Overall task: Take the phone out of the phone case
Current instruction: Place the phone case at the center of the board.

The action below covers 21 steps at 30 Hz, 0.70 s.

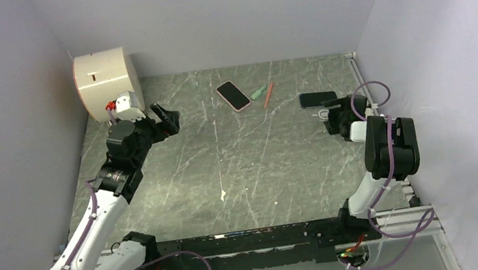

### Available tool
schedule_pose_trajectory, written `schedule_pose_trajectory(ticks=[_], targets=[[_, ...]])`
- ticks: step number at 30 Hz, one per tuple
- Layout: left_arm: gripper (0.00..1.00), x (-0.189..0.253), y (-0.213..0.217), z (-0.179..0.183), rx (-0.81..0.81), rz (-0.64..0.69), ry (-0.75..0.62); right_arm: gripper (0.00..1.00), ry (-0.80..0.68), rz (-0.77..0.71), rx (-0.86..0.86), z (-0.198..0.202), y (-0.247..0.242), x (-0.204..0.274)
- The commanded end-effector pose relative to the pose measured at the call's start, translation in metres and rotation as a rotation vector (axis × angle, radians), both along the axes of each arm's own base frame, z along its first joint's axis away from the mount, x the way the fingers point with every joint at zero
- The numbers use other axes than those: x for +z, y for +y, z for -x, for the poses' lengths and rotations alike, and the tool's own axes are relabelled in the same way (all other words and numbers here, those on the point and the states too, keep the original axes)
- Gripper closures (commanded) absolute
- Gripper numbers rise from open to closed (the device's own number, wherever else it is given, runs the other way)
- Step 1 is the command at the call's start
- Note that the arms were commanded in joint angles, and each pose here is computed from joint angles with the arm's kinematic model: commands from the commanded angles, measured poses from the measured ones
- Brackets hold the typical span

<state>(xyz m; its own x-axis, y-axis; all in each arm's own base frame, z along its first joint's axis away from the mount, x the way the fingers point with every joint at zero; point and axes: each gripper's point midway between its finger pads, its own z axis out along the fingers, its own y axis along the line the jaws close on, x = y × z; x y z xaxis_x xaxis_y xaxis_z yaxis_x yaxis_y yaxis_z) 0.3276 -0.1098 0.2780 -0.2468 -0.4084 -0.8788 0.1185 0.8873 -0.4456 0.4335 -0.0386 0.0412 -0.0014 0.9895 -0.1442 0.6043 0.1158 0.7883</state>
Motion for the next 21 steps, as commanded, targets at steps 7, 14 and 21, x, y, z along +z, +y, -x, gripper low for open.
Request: schedule_pose_trajectory(ticks=[7,14,21], targets=[[0.06,0.018,-0.001,0.003,-0.013,0.009,-0.064,0.09,0.152,0.075,0.111,0.026,0.008,-0.012],[0.06,0.020,-0.001,0.004,-0.018,0.013,-0.068,0.02,0.224,0.150,0.180,0.043,0.005,-0.010],[0.06,0.020,-0.003,0.005,-0.028,0.018,-0.069,0.02,0.241,0.248,0.265,0.057,0.007,0.000]])
